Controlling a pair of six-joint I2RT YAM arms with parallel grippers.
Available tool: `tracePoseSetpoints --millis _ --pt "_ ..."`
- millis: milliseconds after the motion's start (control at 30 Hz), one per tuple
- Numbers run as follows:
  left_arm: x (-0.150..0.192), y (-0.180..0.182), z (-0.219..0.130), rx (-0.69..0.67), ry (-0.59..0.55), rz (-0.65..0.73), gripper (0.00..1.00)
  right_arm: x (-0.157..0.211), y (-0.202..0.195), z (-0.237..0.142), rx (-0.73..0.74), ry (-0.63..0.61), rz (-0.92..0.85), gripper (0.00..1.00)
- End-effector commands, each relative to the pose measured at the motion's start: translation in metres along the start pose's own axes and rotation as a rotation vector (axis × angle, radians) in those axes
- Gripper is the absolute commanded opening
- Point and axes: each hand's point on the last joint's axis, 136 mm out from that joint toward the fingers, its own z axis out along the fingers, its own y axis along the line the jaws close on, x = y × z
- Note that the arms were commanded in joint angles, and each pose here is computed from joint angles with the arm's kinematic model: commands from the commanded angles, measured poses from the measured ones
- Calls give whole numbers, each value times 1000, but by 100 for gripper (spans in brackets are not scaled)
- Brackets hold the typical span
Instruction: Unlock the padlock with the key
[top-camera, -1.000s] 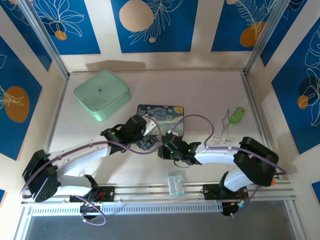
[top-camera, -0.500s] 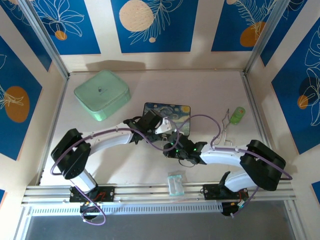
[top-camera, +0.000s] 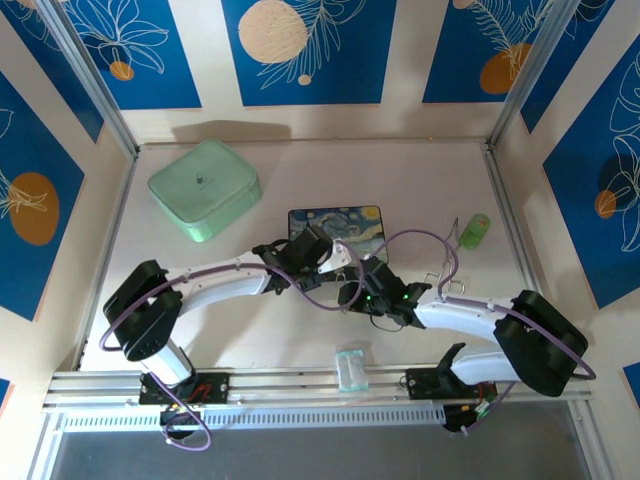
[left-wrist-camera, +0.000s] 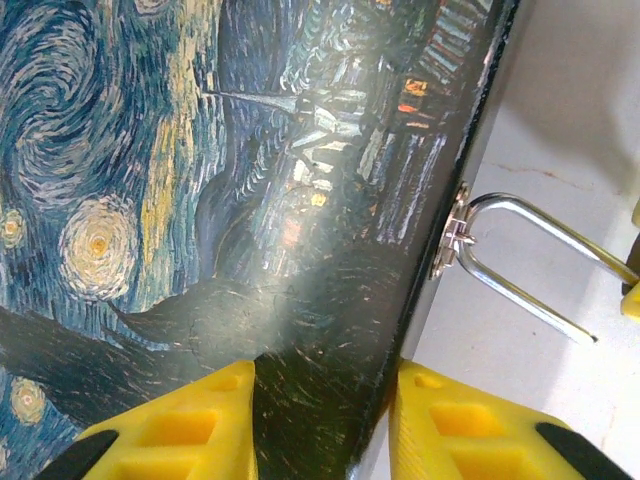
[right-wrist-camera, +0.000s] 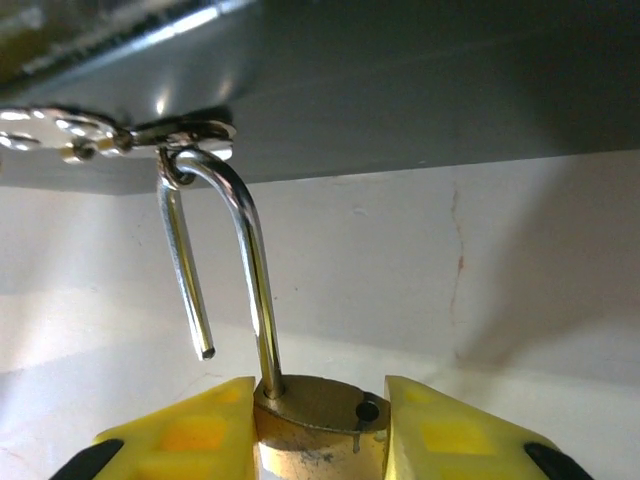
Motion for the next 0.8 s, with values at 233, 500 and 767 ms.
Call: tracePoseSetpoints --millis 233,500,767 --pt "56 -91 -4 239 205 -32 32 -4 -36 15 60 34 275 29" --pt "69 -81 5 145 240 2 33 -12 -38 13 27 17 308 28" --pt "72 -79 3 115 283 27 34 -30 -26 3 -90 -5 354 28"
